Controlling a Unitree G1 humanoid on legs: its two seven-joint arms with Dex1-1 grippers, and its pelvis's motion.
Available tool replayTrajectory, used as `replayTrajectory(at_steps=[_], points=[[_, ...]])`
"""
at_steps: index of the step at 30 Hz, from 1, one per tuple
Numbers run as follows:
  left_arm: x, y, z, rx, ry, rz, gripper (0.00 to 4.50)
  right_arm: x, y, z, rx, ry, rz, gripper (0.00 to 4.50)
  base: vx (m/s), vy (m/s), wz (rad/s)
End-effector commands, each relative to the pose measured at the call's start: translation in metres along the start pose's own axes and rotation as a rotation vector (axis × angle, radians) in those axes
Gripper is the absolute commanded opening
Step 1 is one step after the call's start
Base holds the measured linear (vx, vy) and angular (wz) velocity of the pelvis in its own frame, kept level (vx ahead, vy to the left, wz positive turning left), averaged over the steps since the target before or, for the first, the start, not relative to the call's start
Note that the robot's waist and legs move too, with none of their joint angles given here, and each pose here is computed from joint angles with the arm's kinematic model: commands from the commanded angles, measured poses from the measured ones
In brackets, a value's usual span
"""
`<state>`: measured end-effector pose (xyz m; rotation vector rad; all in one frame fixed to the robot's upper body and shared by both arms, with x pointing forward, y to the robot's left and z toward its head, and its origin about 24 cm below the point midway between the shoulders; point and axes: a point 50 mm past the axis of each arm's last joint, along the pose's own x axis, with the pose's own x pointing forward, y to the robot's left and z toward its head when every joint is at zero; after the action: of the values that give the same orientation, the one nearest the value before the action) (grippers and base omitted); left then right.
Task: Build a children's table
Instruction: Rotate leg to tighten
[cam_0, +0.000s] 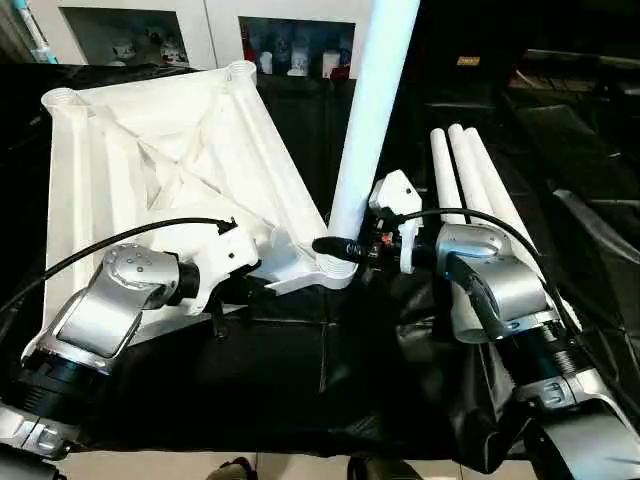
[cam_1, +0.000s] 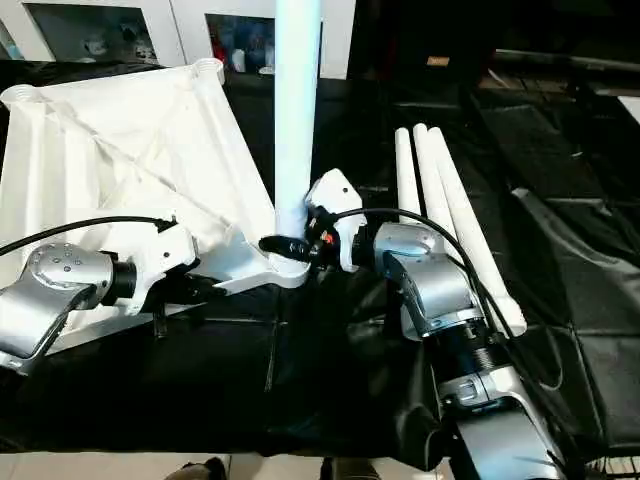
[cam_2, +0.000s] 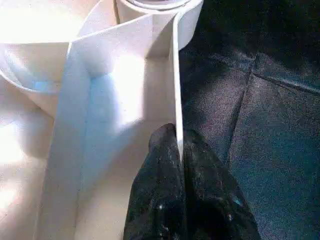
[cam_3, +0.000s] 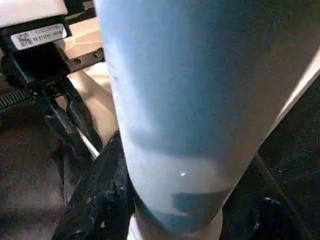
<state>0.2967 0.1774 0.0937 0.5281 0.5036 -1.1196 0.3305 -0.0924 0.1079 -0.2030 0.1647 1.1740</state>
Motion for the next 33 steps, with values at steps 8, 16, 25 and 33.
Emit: replayTrajectory(at_steps=[8,16,25,33], points=[[0.012,-0.016,0.003,0.034,-0.015,-0.117,0.00,0.002,0.037,-0.095,0.255,0.384,0.092,1.86,0.000,0.000,0.00],[0.016,-0.016,0.001,0.005,-0.014,-0.094,0.00,0.004,0.028,-0.105,0.308,0.387,-0.081,1.86,0.000,0.000,0.00],[0.060,-0.025,0.019,-0.202,-0.038,0.131,0.00,0.019,0.019,-0.103,0.425,0.323,-0.350,1.86,-0.050,0.007,-0.01],[0.113,-0.039,0.072,-0.270,-0.118,0.215,0.00,0.042,0.024,-0.101,0.482,0.318,-0.438,1.86,-0.019,0.011,0.02]])
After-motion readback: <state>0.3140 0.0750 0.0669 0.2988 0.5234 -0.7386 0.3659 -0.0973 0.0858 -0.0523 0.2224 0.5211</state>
